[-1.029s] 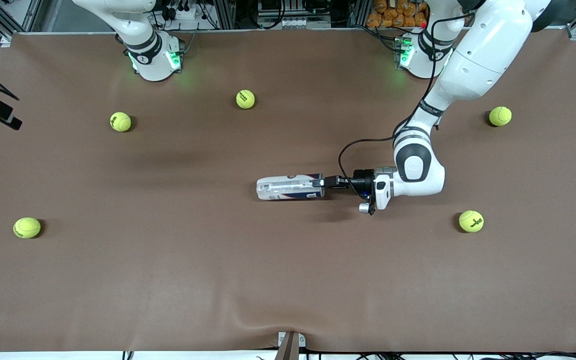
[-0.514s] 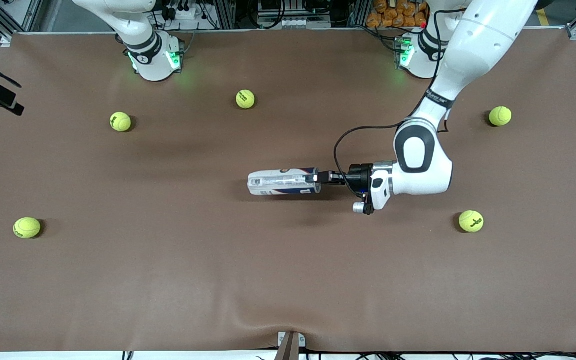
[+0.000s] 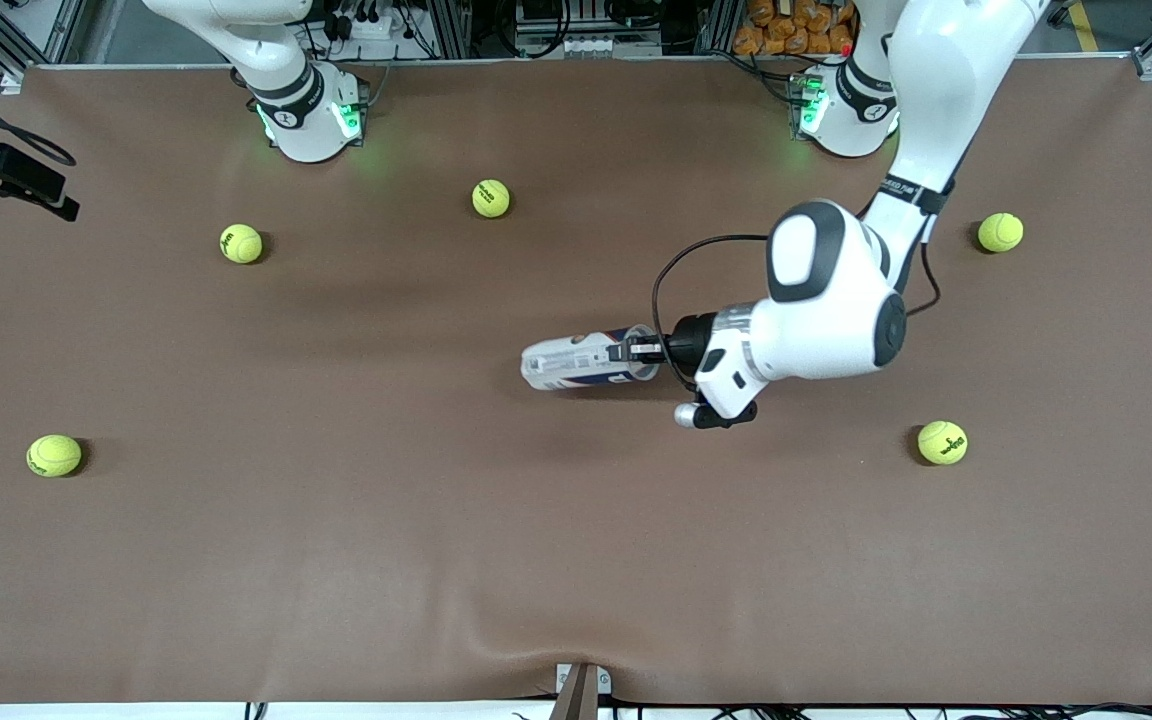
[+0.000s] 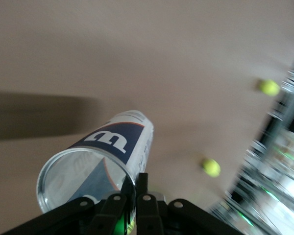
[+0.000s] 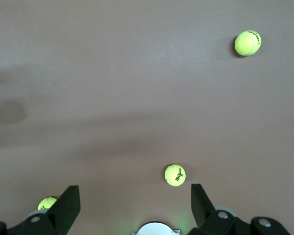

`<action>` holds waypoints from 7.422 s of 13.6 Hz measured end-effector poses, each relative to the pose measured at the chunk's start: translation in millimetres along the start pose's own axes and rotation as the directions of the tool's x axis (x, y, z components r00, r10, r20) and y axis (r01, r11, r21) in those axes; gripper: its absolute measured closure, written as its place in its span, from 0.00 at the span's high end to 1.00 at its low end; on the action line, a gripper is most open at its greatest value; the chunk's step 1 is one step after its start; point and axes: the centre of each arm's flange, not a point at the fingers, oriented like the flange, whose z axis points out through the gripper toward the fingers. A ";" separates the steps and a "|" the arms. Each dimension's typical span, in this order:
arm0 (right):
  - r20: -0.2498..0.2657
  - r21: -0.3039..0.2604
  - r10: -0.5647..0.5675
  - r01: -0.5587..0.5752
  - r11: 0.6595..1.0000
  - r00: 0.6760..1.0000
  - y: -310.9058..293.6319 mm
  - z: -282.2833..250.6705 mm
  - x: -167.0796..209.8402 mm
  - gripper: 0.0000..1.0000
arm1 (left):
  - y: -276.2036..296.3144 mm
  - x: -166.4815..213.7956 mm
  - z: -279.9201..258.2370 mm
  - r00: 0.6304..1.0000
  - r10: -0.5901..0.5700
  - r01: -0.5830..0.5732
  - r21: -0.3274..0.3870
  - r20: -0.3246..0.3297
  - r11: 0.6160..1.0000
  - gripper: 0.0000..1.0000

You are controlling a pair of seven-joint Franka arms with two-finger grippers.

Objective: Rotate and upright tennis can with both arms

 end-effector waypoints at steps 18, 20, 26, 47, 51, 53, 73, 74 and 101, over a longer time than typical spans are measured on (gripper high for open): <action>0.000 -0.002 -0.035 0.035 0.999 0.999 -17.3 -5.5 -3.8 1.00 | 113.2 -157.1 117.5 0.943 0.012 0.194 0.581 -0.331 0.790 0.05; 0.001 -0.002 -0.037 0.037 0.999 0.999 -18.4 -3.8 -2.2 1.00 | 115.0 -163.3 139.8 0.944 0.028 0.186 0.596 -0.330 0.781 0.05; 0.001 -0.002 -0.020 0.020 1.000 1.000 -9.1 -3.4 -1.0 1.00 | 114.2 -150.1 146.7 0.940 0.022 0.193 0.584 -0.340 0.788 0.05; -0.005 -0.004 -0.022 0.022 1.000 1.000 -10.7 -5.1 3.5 1.00 | 114.6 -136.9 151.1 0.936 0.029 0.185 0.559 -0.352 0.808 0.34; -0.011 -0.004 -0.022 0.022 1.000 1.000 -10.8 -7.9 3.9 1.00 | 117.9 -128.6 124.7 0.929 0.012 0.206 0.546 -0.369 0.812 0.72; -0.010 -0.004 -0.022 0.022 1.000 1.000 -10.7 -7.7 4.3 1.00 | 117.7 -128.0 111.0 0.929 0.006 0.216 0.556 -0.369 0.803 0.92; -0.040 -0.005 -0.025 0.025 1.000 0.999 -12.6 -20.8 8.4 1.00 | 2.5 21.6 -195.7 0.919 0.058 0.176 0.536 -0.391 0.826 1.00; -0.039 -0.005 -0.025 0.025 1.000 0.999 -12.6 -20.5 8.6 1.00 | -7.3 27.2 -211.1 0.919 0.070 0.165 0.538 -0.389 0.826 1.00; -0.031 -0.006 -0.025 0.024 1.000 0.999 -12.7 -16.4 12.6 1.00 | -137.8 -64.7 -395.2 0.946 0.250 -0.063 0.636 -0.209 0.769 1.00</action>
